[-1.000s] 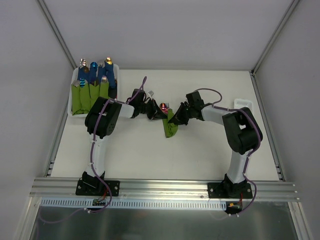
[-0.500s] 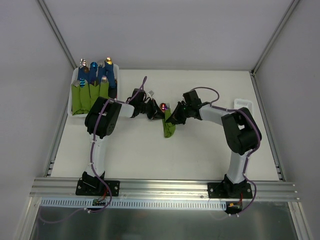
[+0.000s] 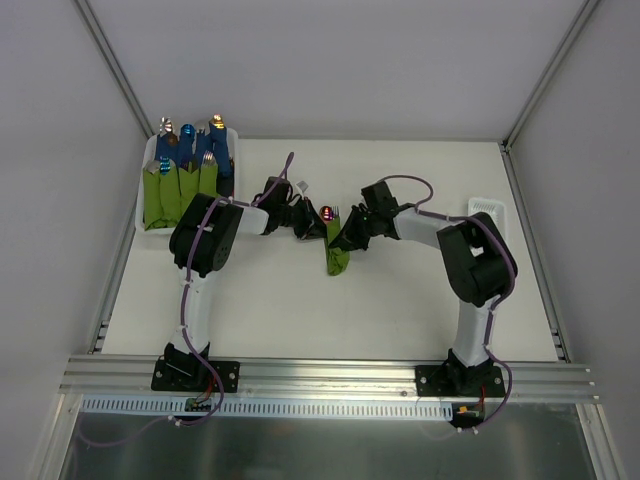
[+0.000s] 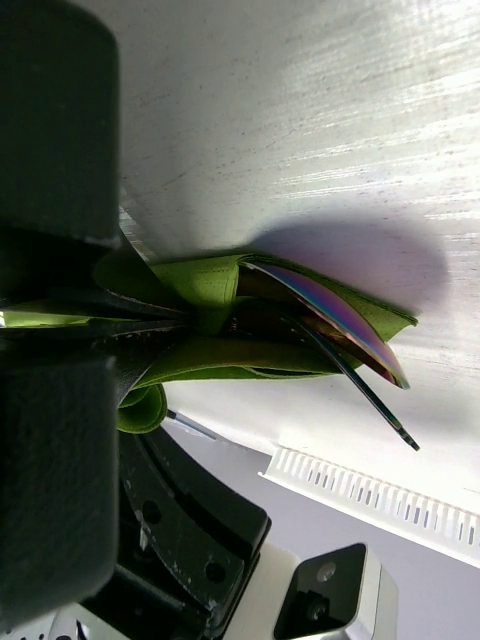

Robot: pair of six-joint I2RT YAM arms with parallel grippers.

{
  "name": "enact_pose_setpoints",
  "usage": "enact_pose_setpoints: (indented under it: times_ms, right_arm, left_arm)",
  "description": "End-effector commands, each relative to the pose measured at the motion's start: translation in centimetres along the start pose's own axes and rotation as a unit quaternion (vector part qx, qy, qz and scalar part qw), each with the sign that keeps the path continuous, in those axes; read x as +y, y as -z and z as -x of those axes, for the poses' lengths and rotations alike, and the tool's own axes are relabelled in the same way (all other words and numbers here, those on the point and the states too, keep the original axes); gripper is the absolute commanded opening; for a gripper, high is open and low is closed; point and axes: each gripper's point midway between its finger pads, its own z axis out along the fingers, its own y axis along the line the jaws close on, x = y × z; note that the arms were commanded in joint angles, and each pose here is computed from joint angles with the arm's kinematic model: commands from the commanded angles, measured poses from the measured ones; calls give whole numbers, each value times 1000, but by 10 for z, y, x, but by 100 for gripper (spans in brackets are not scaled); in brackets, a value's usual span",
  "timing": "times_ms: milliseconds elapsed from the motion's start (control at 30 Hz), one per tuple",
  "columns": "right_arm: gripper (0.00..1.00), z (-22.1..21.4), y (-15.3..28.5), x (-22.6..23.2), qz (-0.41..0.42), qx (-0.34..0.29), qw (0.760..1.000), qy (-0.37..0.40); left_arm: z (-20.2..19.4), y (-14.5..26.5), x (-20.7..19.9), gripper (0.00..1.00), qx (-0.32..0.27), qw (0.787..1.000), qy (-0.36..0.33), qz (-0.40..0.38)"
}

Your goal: Place the utensils on the paper napkin and roll it up

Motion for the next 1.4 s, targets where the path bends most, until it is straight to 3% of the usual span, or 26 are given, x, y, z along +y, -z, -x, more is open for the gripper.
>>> enact_pose_setpoints:
  times_ms: [0,133,433,700,1000,1367]
  right_arm:
    - [0,-10,-4,9,7,20,1000,15]
    - [4,-15,-8,7,7,29,999,13]
    - [37,-24,-19,10,48,55,997,-26]
    - [51,-30,-24,1,43,63,996,-38]
    - [57,-29,-27,-7,29,60,997,-36]
    - [60,-28,-27,-6,24,65,997,-22]
  left_arm:
    - [0,-1,30,0,-17,998,10,66]
    - [-1,-2,31,0,-16,998,12,66]
    - [4,1,25,0,-22,998,10,63]
    - [22,25,-4,1,-58,997,-14,49]
    - [54,63,-44,7,-104,989,-96,52]
    - [32,32,-56,2,-20,991,-129,26]
